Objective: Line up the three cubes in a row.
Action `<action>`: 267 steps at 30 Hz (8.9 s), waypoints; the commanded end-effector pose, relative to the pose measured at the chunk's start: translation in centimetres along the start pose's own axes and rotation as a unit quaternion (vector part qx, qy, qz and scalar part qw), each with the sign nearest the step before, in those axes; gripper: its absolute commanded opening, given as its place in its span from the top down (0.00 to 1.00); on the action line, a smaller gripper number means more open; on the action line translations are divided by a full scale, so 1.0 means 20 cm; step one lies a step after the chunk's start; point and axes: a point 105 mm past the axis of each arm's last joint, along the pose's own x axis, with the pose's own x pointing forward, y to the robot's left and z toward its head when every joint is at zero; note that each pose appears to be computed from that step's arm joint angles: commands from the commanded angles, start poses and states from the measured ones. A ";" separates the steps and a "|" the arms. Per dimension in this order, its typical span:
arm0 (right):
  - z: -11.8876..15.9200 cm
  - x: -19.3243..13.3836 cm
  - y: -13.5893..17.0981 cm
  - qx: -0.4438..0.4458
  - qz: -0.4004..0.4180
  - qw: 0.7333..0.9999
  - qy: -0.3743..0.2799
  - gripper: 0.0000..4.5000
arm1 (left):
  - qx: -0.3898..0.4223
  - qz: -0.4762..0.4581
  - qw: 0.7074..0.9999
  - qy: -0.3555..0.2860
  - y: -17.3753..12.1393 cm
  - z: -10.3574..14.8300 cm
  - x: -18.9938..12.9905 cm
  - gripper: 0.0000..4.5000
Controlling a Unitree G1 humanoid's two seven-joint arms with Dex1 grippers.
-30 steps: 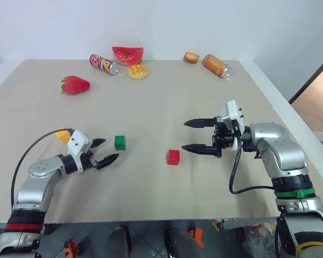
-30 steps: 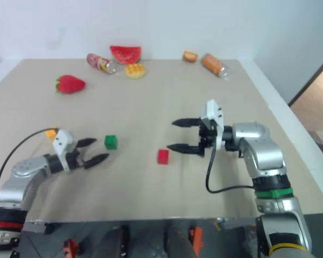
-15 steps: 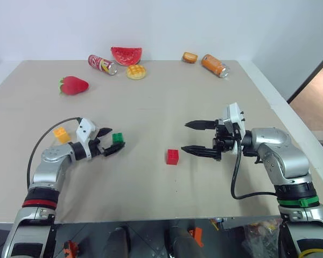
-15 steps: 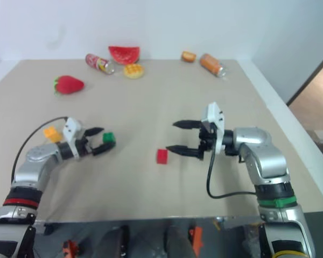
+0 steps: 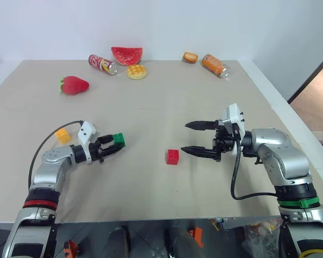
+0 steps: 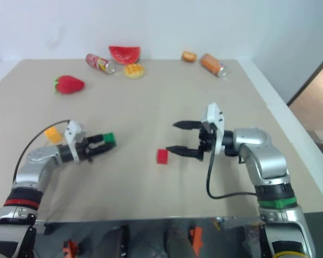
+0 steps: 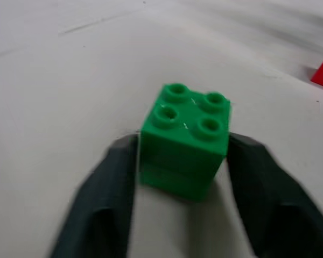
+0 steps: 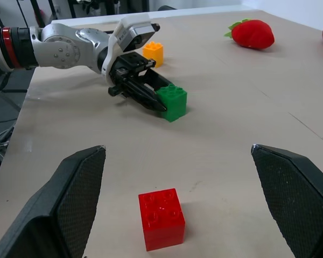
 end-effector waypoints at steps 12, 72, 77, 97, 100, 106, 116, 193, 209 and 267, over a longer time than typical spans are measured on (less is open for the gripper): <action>0.04 0.01 0.01 -0.022 0.007 1.000 -0.010 0.00 | 0.068 -0.036 0.997 -0.015 -0.07 0.13 0.02 0.72; 0.08 -0.16 0.17 0.044 0.031 0.999 0.000 0.00 | 0.165 -0.239 0.957 -0.001 -0.21 0.05 0.10 0.14; 0.10 -0.16 0.17 0.036 0.033 0.999 -0.005 0.00 | 0.171 -0.167 0.971 0.011 -0.10 0.06 -0.05 0.14; 0.17 0.10 0.04 -0.023 0.022 0.997 -0.072 0.00 | -0.115 0.380 0.917 -0.025 0.06 0.08 -0.49 0.14; 0.16 0.13 0.04 -0.029 0.027 0.997 -0.070 0.00 | -0.144 0.442 0.884 -0.041 0.10 0.08 -0.51 0.14; 0.17 0.13 0.04 -0.030 0.028 0.997 -0.073 0.00 | -0.145 0.521 0.841 -0.017 0.18 0.05 -0.58 0.14; 0.16 0.09 0.04 -0.032 0.010 0.997 -0.074 0.00 | -0.116 0.530 0.840 0.010 0.26 0.05 -0.51 0.14; 0.15 0.00 0.10 0.001 0.008 0.998 -0.055 0.00 | 0.135 -0.171 0.976 -0.003 -0.13 0.12 -0.06 0.70; 0.05 -0.13 0.21 0.043 0.030 0.999 -0.002 0.00 | 0.133 -0.257 0.957 0.022 -0.16 0.05 0.00 0.70; 0.03 -0.13 0.22 0.048 0.001 0.999 0.000 0.00 | 0.152 -0.276 0.947 0.066 -0.10 0.04 0.03 0.70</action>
